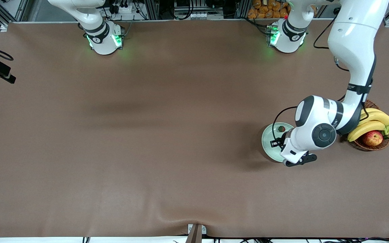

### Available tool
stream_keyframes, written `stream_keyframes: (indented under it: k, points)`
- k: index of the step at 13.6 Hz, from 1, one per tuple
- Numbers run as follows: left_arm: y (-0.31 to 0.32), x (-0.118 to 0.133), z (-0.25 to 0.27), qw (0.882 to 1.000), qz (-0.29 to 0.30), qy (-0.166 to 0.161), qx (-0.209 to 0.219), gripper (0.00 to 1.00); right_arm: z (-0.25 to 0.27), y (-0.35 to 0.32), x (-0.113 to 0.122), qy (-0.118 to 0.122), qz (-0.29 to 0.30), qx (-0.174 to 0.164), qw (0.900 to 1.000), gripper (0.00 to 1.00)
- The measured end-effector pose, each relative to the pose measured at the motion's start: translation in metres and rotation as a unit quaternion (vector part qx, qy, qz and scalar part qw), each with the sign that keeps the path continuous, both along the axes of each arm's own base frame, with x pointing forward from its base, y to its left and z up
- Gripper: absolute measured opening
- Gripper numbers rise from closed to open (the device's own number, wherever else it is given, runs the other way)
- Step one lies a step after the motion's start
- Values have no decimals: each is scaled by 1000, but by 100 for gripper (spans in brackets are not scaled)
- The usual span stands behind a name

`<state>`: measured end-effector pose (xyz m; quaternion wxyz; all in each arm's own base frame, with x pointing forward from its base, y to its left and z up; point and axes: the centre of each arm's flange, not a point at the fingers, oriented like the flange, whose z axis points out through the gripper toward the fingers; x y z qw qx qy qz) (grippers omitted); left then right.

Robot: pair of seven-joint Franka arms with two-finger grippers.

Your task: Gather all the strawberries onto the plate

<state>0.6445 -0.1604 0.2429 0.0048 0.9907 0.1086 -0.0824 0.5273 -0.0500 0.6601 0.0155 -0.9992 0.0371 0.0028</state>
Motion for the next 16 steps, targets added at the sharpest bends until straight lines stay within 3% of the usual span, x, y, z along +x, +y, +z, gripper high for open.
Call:
stream_keyframes:
  k: [3,4,9,10,16]
  points:
    - [-1,-6,-28,1000,-5,-7,-1,33,-2,0,-3,14,0,1,1000,100]
    - [-1,-6,-31,1000,-8,-7,1,40,-3,1,-4,19,1,2,1000,100]
    - [-5,-5,-15,1000,-12,-14,2,93,-4,1,-5,21,1,2,1000,100]
    - [-6,-4,0,1000,-14,-17,4,100,-4,1,-5,21,1,2,1000,100]
    - [7,-6,141,999,-15,-36,30,100,-3,1,-5,20,1,2,1000,100]
